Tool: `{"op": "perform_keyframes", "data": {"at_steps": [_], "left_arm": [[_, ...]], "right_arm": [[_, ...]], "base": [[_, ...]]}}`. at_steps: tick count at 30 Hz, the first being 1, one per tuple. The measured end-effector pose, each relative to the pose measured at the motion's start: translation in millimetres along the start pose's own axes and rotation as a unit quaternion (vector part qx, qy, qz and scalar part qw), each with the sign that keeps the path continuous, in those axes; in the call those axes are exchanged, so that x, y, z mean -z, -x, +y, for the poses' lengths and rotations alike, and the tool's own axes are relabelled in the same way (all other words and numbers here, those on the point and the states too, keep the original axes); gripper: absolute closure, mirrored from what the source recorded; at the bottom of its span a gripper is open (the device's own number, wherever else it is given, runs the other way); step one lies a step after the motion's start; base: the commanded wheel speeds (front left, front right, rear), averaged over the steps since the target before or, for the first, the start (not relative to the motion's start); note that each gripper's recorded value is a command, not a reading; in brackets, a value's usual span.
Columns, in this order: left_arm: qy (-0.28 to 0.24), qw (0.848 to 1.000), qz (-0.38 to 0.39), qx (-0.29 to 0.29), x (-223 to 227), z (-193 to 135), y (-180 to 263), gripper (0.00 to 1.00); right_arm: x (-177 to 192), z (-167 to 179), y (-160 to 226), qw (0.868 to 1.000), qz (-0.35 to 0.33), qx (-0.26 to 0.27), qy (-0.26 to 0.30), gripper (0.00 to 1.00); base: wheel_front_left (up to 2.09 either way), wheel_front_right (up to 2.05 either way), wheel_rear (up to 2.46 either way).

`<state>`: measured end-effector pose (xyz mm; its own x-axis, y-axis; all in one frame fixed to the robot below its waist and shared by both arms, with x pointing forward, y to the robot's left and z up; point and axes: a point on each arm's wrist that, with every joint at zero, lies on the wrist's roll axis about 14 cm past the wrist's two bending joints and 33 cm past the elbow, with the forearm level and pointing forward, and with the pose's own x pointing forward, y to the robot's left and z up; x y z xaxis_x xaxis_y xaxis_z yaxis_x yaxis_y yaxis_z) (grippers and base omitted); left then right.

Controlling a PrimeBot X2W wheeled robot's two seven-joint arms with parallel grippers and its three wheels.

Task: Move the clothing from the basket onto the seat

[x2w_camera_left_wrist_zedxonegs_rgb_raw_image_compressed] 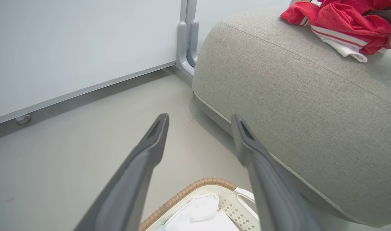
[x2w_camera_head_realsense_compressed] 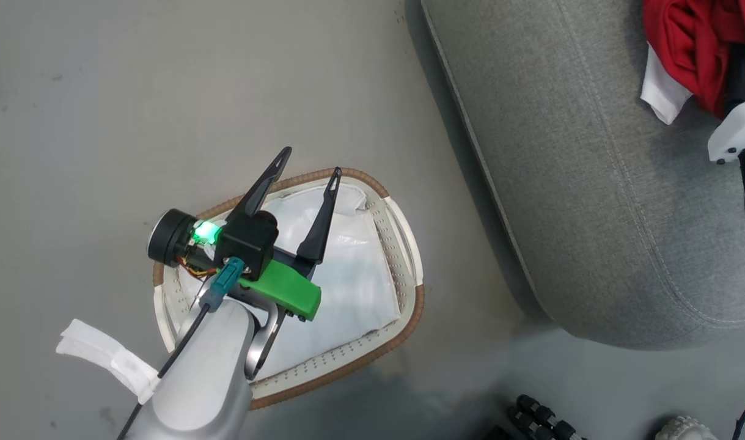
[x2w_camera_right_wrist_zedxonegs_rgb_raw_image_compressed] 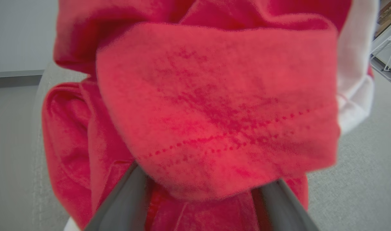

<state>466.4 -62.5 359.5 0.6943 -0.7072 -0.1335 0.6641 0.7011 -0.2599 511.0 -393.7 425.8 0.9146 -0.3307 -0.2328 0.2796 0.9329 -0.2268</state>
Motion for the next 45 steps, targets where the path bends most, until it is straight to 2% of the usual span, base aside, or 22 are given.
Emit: {"op": "perform_keyframes", "data": {"at_steps": [7, 14, 20, 23, 27, 35, 45], "left_arm": [[-0.004, 1.000, -0.014, -0.020, -20.9, -1.4, 9.9, 0.00], [-0.012, 0.998, -0.021, -0.065, -37.5, 7.2, 33.0, 0.00], [-0.024, 0.990, -0.044, -0.135, -60.3, 33.0, 59.6, 0.00], [-0.029, 0.982, -0.051, -0.178, -67.2, 52.7, 79.1, 0.00], [-0.034, 0.969, -0.057, -0.237, -73.6, 78.4, 109.5, 0.00], [-0.034, 0.941, -0.056, -0.331, -75.6, 112.3, 170.8, 0.00], [-0.015, 0.919, -0.059, -0.390, -70.1, 119.0, 226.4, 0.00]], "right_arm": [[-18.3, -16.8, 39.2, 0.999, -0.038, 0.013, -0.013, 0.00], [-28.4, -7.0, 79.7, 0.997, -0.066, -0.006, -0.033, 0.00], [-52.0, 30.9, 100.9, 0.990, -0.110, -0.050, -0.078, 0.00], [-61.5, 68.8, 105.7, 0.983, -0.124, -0.093, -0.095, 0.00], [-77.4, 109.0, 109.4, 0.973, -0.142, -0.136, -0.118, 0.00], [-81.1, 170.3, 125.7, 0.959, -0.139, -0.207, -0.135, 0.00], [-71.1, 186.2, 149.8, 0.954, -0.125, -0.227, -0.148, 0.00]], "base": [[0.00, 0.00, 0.00], [0.00, 0.00, 0.00], [0.00, 0.00, 0.00], [0.00, 0.00, 0.00], [0.00, 0.00, 0.00], [0.00, 0.00, 0.00], [0.00, 0.00, 0.00]]}}
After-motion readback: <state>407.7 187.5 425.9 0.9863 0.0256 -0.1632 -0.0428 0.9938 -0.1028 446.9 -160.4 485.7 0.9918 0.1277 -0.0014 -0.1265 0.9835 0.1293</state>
